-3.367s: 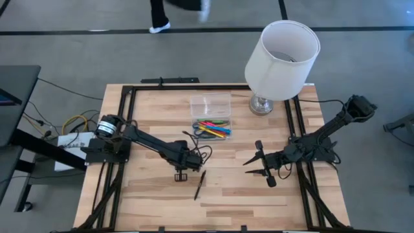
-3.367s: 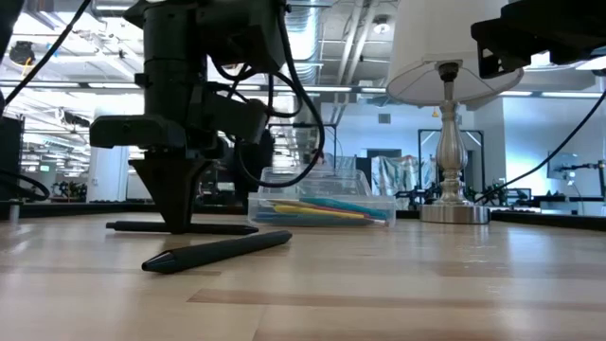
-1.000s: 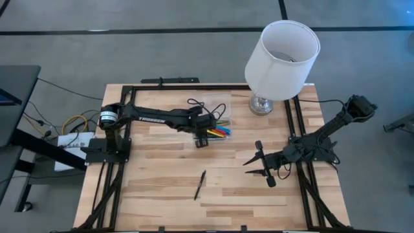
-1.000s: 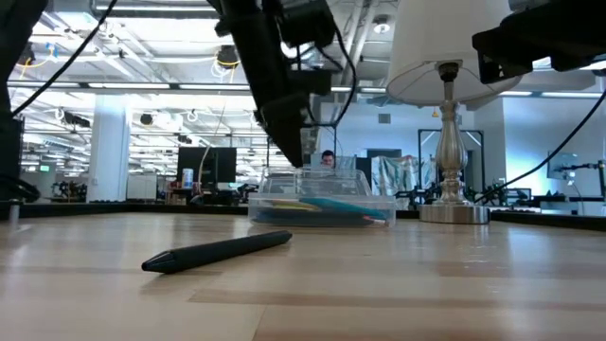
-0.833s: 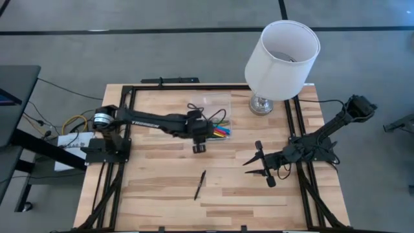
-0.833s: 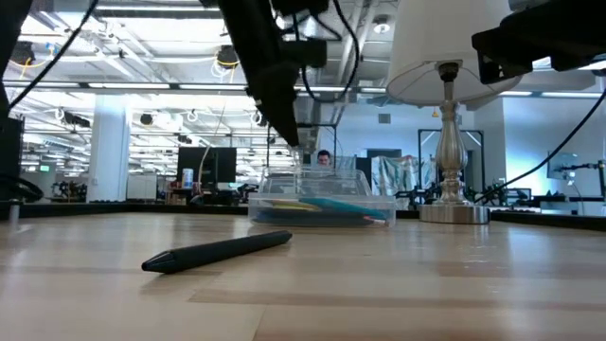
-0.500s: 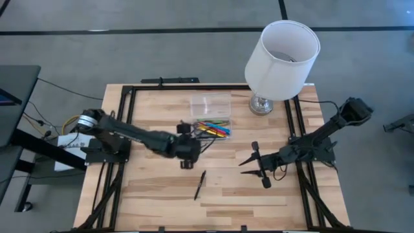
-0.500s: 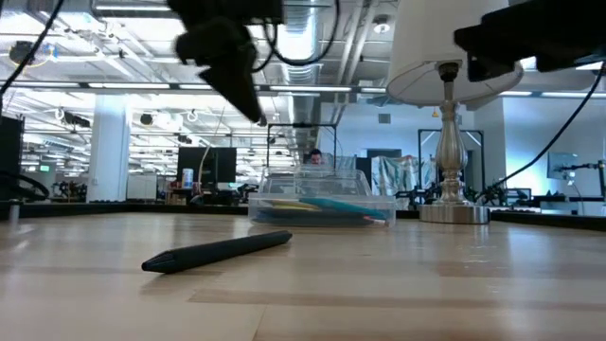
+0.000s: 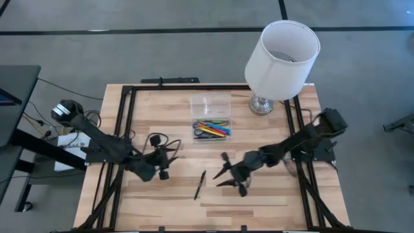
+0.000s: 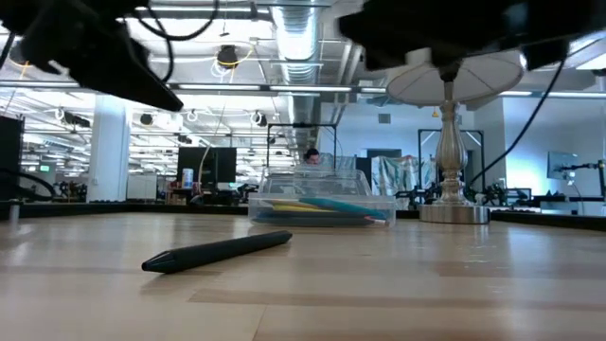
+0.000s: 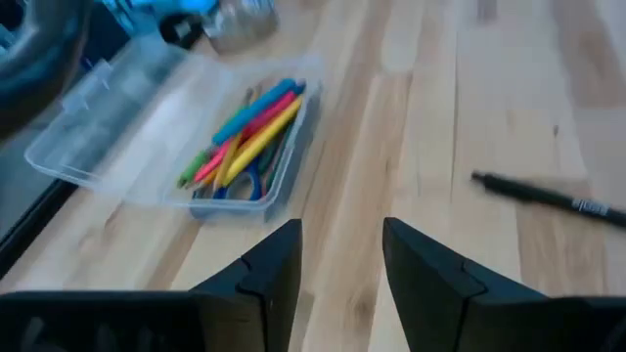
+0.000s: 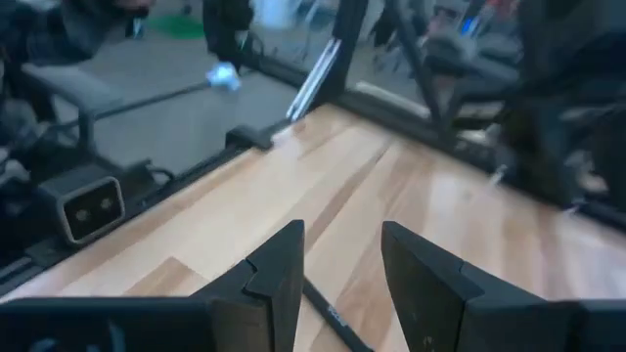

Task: Pick & place school supplies into a supply box
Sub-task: Put the black pen into the supply box

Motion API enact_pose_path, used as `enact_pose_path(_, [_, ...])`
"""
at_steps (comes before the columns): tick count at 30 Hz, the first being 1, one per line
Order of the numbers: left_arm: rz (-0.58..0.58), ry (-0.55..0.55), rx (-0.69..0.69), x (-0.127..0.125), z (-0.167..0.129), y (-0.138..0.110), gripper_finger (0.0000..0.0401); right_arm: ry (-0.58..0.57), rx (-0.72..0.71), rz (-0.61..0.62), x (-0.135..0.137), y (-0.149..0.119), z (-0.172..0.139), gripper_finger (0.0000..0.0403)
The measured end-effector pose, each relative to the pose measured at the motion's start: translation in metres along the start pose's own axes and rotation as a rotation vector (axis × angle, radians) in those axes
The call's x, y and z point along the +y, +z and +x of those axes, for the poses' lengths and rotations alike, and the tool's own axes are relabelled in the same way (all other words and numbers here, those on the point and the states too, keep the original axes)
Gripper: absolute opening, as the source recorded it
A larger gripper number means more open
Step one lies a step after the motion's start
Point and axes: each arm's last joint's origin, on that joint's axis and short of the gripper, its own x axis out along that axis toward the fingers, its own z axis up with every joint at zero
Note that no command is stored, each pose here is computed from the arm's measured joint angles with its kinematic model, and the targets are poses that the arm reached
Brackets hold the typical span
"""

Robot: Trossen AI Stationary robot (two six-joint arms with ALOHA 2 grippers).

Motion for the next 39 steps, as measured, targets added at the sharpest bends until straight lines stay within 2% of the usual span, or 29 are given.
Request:
enact_pose_path(6, [-0.027,-0.002,-0.116,-0.003,-0.013,-0.028,0.0139,0.073,0.128,0.032,-0.019,-0.010,0.051,0.0134])
enact_pose_path(14, [0.003,-0.020,-0.155,-0.012,-0.026,-0.035,0.0139,0.169,0.225,0.081,-0.035,-0.020,0.090,0.0134])
enact_pose_path(27, [0.044,0.017,-0.240,-0.020,-0.045,-0.040,0.0139,0.223,0.357,0.124,-0.038,-0.052,0.119,0.0134])
enact_pose_path(39, [0.055,0.017,-0.241,-0.021,-0.046,-0.041,0.0139,0.263,0.458,0.114,-0.037,-0.059,0.118,0.0134])
